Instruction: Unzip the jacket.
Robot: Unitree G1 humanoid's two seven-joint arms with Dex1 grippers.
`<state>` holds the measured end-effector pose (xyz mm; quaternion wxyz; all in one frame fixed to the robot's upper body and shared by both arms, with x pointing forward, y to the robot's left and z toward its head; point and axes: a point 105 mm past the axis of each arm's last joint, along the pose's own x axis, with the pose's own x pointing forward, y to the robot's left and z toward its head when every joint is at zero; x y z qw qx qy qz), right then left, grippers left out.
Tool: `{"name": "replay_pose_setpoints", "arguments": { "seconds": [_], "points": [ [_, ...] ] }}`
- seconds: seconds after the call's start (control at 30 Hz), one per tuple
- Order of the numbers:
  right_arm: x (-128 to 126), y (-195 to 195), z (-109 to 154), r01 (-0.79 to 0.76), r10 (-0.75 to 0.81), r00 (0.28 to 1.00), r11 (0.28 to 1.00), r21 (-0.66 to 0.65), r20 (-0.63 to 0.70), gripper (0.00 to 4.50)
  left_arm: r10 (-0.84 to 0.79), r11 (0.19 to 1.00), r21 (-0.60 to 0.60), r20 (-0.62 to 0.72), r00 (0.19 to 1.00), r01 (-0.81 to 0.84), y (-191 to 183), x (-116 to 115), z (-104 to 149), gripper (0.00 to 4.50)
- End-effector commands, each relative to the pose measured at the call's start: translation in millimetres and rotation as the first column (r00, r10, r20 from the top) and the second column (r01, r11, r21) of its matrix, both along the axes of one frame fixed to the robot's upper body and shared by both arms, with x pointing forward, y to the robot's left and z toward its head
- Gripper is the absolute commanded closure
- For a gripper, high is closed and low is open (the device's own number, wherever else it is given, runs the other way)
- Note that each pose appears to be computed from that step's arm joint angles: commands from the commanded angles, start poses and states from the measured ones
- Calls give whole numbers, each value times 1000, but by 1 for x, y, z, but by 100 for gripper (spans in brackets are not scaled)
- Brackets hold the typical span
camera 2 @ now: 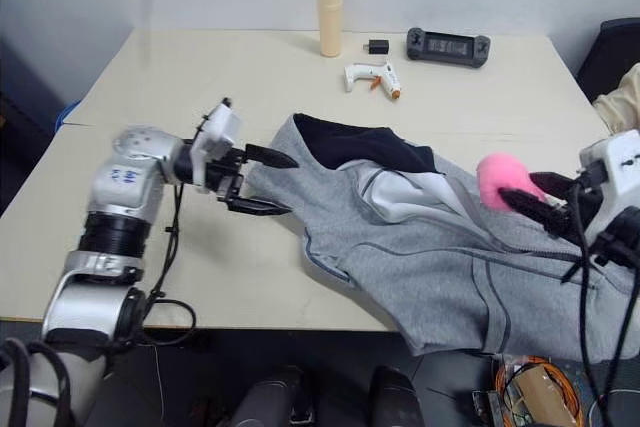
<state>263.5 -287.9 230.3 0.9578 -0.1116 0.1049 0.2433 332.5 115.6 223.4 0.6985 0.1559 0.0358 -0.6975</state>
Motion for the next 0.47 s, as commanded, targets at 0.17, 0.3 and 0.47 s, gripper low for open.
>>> {"name": "replay_pose_setpoints", "arguments": {
  "seconds": [0.17,0.3,0.47],
  "points": [
    [-26,-45,40,35,-30,999,985,-168,35,3,57,997,43,93,994,-61,36,-20,34,0],
    [-46,-49,40,-40,32,998,982,-186,-48,3,97,993,50,105,990,-103,52,-24,44,0],
    [-69,-61,38,-71,51,991,983,-167,-126,3,123,985,109,119,985,-136,72,-32,45,0]
  ]
}}
